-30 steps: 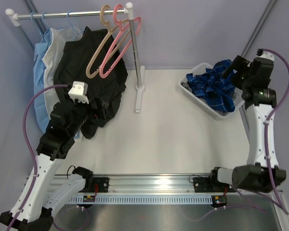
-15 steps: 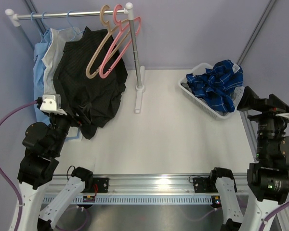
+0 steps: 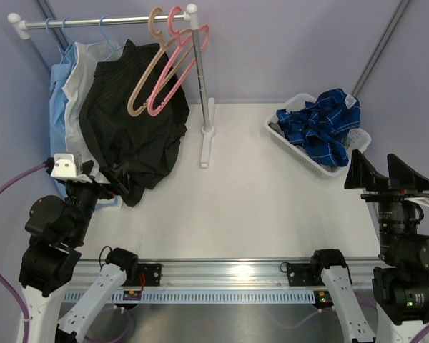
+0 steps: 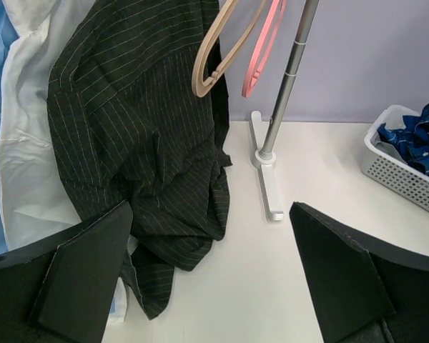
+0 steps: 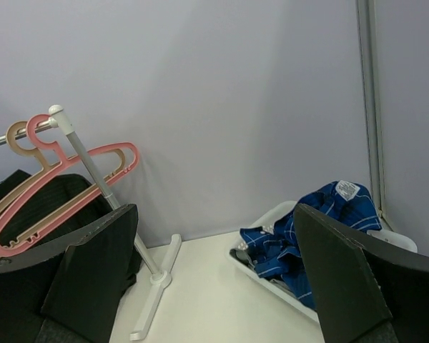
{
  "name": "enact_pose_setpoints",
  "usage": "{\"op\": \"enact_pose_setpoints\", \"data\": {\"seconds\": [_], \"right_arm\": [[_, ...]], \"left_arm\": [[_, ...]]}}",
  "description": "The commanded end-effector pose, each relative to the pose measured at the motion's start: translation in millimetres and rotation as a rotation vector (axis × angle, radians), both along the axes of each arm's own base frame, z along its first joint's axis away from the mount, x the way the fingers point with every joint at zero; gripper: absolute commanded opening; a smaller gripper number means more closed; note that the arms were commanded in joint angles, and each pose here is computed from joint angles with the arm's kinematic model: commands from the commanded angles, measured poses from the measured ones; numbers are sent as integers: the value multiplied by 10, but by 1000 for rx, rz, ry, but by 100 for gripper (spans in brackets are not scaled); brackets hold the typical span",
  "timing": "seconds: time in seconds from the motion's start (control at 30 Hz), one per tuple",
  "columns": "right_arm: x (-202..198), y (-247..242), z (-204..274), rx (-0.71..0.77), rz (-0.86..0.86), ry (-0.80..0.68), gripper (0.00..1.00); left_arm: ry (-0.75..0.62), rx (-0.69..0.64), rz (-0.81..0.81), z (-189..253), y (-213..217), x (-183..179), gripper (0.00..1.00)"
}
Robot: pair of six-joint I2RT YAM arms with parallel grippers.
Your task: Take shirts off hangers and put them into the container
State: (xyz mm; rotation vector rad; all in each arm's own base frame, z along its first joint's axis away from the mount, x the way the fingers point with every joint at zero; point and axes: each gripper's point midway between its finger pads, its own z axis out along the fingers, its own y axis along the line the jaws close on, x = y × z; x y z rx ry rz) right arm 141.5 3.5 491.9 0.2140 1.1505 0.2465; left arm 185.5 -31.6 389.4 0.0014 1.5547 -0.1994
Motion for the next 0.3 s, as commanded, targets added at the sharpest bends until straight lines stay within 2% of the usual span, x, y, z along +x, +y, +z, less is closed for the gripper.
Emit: {"op": "enact_pose_setpoints", "data": {"seconds": [0.0, 0.27], "right_arm": [[22, -14, 83, -13, -9, -20, 99], [66, -2, 62, -16, -4, -15, 100]], "left_arm": [[-12, 3, 23, 33, 58, -34, 99], [-5, 2, 21, -6, 52, -30, 99]]}}
